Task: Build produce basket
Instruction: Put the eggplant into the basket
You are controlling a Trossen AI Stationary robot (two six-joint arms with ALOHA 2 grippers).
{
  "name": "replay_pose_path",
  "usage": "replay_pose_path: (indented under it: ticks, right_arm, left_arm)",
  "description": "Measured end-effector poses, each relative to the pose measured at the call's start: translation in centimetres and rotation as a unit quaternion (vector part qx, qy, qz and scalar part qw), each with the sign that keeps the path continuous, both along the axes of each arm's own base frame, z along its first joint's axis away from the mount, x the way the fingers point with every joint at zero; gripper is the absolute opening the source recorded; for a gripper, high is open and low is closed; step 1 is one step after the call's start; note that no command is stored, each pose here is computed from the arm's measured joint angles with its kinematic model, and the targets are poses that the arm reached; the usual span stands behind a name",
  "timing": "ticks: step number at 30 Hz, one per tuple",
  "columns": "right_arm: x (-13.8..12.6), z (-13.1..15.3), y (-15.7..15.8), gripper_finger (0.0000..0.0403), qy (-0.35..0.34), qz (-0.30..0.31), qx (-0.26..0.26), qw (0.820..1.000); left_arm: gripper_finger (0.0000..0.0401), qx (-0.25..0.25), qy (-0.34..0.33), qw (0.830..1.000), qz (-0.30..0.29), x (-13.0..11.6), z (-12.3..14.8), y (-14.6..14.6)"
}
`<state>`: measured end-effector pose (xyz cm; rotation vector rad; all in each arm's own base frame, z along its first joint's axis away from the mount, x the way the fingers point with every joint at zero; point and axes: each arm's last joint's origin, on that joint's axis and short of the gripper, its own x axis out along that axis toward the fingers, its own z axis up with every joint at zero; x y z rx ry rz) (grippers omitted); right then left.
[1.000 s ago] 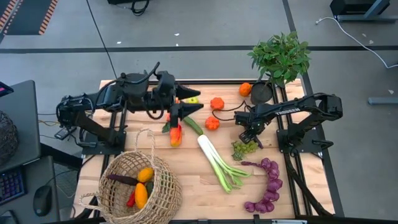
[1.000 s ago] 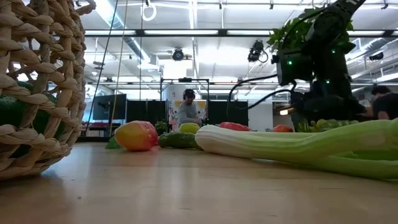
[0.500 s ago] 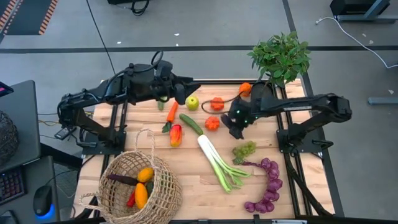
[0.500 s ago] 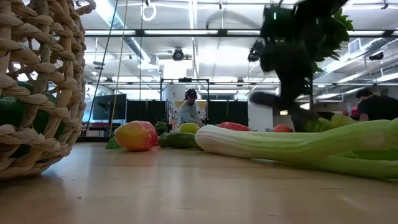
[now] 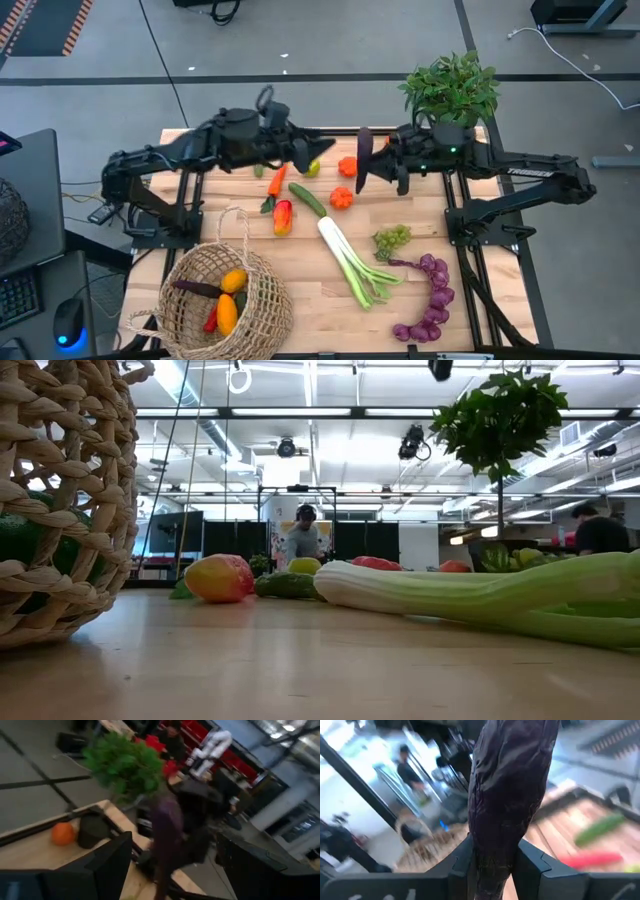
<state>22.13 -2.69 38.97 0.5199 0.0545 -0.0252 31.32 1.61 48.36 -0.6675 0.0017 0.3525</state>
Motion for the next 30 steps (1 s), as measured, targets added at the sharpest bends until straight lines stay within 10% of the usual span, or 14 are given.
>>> replay_pose_path:
  ticks: [30]
  right_arm:
    - [3.4, -1.1, 1.6, 0.0099, -0.017, 0.015, 0.064, 0.998]
  left_arm:
    - [0.0293, 0.085, 0.073, 0.994, -0.012, 3.8, -3.1, -0.3]
